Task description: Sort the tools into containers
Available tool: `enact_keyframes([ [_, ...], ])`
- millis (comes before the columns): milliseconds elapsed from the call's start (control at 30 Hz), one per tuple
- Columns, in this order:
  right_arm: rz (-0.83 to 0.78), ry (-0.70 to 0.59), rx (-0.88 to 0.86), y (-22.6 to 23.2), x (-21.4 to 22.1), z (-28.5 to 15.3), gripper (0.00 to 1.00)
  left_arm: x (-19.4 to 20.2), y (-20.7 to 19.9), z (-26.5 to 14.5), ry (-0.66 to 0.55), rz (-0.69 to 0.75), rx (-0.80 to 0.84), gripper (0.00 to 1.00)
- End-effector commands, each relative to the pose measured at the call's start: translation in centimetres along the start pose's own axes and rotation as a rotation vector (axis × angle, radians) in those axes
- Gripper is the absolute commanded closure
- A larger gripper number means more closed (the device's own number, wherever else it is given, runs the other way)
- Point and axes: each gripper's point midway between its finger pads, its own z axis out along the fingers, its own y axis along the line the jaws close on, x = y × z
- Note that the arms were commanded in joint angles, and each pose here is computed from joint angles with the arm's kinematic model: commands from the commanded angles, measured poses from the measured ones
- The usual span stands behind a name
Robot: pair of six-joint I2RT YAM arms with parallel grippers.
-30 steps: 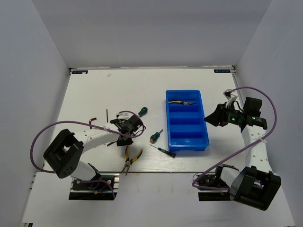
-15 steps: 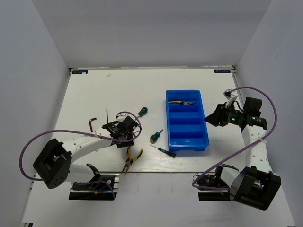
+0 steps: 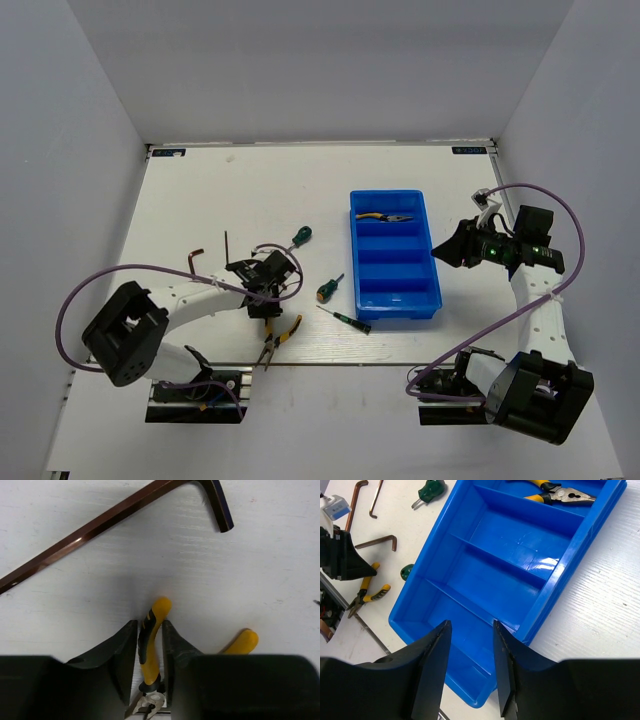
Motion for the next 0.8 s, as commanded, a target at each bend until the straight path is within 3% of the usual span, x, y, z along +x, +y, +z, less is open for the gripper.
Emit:
enact_keyframes([
  [0,-0.034,-0.021,-0.007,0.2,-1.1,-0.2,0.55,1.6,0.7,0.7,0.061,0.042,-0.04,0.65],
  [33,-0.037,-0.024,-0.006,0.2,-1.2,-0.3,0.55,1.6,0.7,0.7,0.061,0.042,-0.04,0.74],
  [133,-0.031,-0.022,-0.007,0.2,-1.1,-0.3,0.55,2.1,1.1,1.0,0.067,0.054,-0.047,0.89],
  [167,-0.035,-0.024,-0.008,0.2,-1.2,-0.3,0.55,2.1,1.2,1.0,0.068,0.064,-0.046,0.99],
  [267,-0.03,-0.024,-0.007,0.2,-1.2,-0.3,0.55,-0.6,-0.6,-0.8,0.006,0.073,0.004,1.0],
  [300,-0.032,-0.027,-0.008,0.2,-1.3,-0.4,0.53,-1.5,-1.4,-1.7,-0.017,0.109,0.03,1.0],
  [333,-0.028,-0.02,-0.012,0.3,-1.1,-0.2,0.41,-2.8,-2.1,-2.8,-0.052,0.126,0.048,1.0],
  [400,-0.03,-0.023,-0.015,0.3,-1.2,-0.3,0.39,-7.3,-4.8,-7.2,-0.171,0.147,0.135,1.0],
  [433,-0.028,-0.021,-0.019,0.3,-1.1,-0.2,0.41,-9.3,-5.2,-8.7,-0.235,0.191,0.136,1.0],
  [467,-0.027,-0.022,-0.021,0.3,-1.1,-0.2,0.65,-12.6,-6.8,-12.1,-0.336,0.185,0.181,1.0],
  [533,-0.029,-0.022,-0.02,0.4,-1.1,-0.2,1.0,-17.4,-7.8,-15.5,-0.475,0.219,0.149,1.0],
  [633,-0.028,-0.022,-0.017,0.3,-1.1,-0.2,1.0,-22.4,-10.0,-17.6,-0.617,0.272,0.123,1.0],
  [667,-0.032,-0.024,-0.015,0.3,-1.1,-0.2,1.0,-23.4,-11.2,-16.4,-0.638,0.31,0.118,1.0],
  [767,-0.025,-0.02,-0.015,0.2,-1.0,-0.1,1.0,-28.4,-16.7,-18.4,-0.845,0.371,0.248,1.0],
])
